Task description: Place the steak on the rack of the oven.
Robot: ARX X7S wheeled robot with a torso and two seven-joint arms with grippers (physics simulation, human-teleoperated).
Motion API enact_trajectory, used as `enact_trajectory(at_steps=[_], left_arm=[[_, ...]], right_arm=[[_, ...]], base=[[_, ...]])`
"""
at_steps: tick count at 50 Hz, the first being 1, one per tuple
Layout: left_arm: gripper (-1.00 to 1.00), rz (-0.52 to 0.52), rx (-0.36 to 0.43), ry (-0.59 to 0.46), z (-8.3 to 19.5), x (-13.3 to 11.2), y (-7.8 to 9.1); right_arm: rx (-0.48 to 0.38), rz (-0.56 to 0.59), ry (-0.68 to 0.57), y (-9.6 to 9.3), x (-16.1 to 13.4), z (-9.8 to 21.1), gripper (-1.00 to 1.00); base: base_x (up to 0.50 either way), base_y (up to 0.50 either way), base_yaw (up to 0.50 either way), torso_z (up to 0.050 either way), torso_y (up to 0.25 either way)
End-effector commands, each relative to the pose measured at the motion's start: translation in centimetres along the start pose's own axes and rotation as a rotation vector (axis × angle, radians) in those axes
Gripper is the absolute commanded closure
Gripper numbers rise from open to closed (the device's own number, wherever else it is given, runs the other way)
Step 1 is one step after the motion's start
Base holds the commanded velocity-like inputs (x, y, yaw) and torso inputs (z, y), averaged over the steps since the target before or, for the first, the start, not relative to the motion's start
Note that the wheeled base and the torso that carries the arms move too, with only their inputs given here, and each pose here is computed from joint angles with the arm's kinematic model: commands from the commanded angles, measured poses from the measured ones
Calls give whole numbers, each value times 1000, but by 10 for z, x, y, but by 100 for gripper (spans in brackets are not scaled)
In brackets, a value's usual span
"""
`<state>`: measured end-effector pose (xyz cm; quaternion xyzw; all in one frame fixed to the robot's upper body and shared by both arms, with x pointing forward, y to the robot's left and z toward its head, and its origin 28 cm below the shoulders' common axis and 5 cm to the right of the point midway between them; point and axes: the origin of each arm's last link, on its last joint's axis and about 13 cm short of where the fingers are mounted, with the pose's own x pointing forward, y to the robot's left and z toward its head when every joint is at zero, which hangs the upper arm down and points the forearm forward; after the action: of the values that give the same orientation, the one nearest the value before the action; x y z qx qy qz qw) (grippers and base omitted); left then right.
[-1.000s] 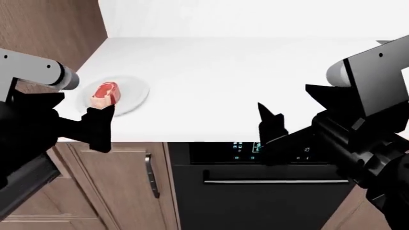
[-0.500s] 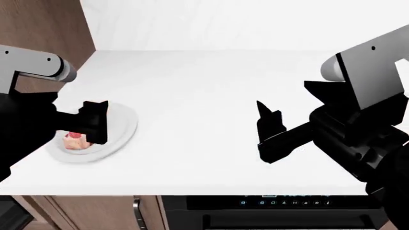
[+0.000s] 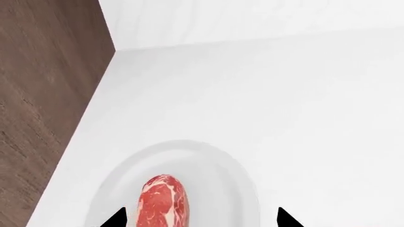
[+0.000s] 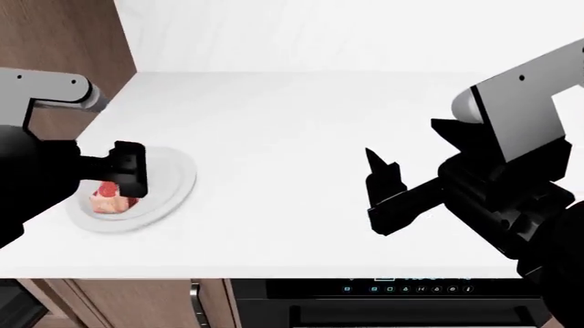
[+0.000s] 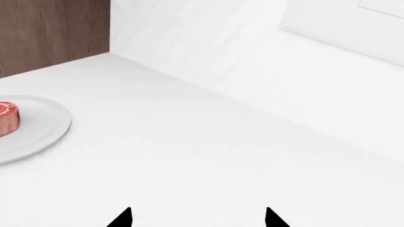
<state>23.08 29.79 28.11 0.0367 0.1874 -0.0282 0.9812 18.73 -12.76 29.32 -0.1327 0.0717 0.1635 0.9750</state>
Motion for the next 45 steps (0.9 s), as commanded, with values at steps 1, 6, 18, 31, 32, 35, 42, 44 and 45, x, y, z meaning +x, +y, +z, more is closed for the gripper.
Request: enact_trajectory(at_steps=[1, 6, 18, 31, 32, 35, 42, 44, 45], left_arm=[[-100, 37, -74, 27, 6, 14, 16], [-100, 8, -78, 35, 6, 18, 21], [-100, 127, -177, 47, 7, 32, 34], [-100, 87, -214, 99, -7, 43, 35], [-100, 84, -225, 104, -7, 44, 35], [-100, 78, -221, 119, -9, 46, 35], [-100, 61, -215, 142, -11, 49, 34], [-100, 53, -189, 147, -12, 48, 32], [-100, 42, -192, 154, -13, 49, 32]], right_arm=[[5, 1, 2, -2, 2, -4, -100], [3, 6, 5, -2, 4, -5, -100], [-6, 8, 13, -2, 8, -5, -100], [-11, 10, 28, -1, 11, -9, -100], [-10, 9, 28, -1, 11, -9, -100], [-12, 11, 30, -1, 12, -10, -100], [-13, 6, 33, -2, 12, -11, -100], [-12, 7, 33, -2, 12, -11, -100], [-11, 6, 35, -2, 12, -11, -100]], base=[[0, 0, 0, 0, 0], [0, 0, 0, 0, 0], [0, 0, 0, 0, 0], [0, 0, 0, 0, 0], [0, 0, 0, 0, 0], [0, 0, 0, 0, 0], [0, 0, 0, 0, 0], [0, 0, 0, 0, 0], [0, 0, 0, 0, 0]])
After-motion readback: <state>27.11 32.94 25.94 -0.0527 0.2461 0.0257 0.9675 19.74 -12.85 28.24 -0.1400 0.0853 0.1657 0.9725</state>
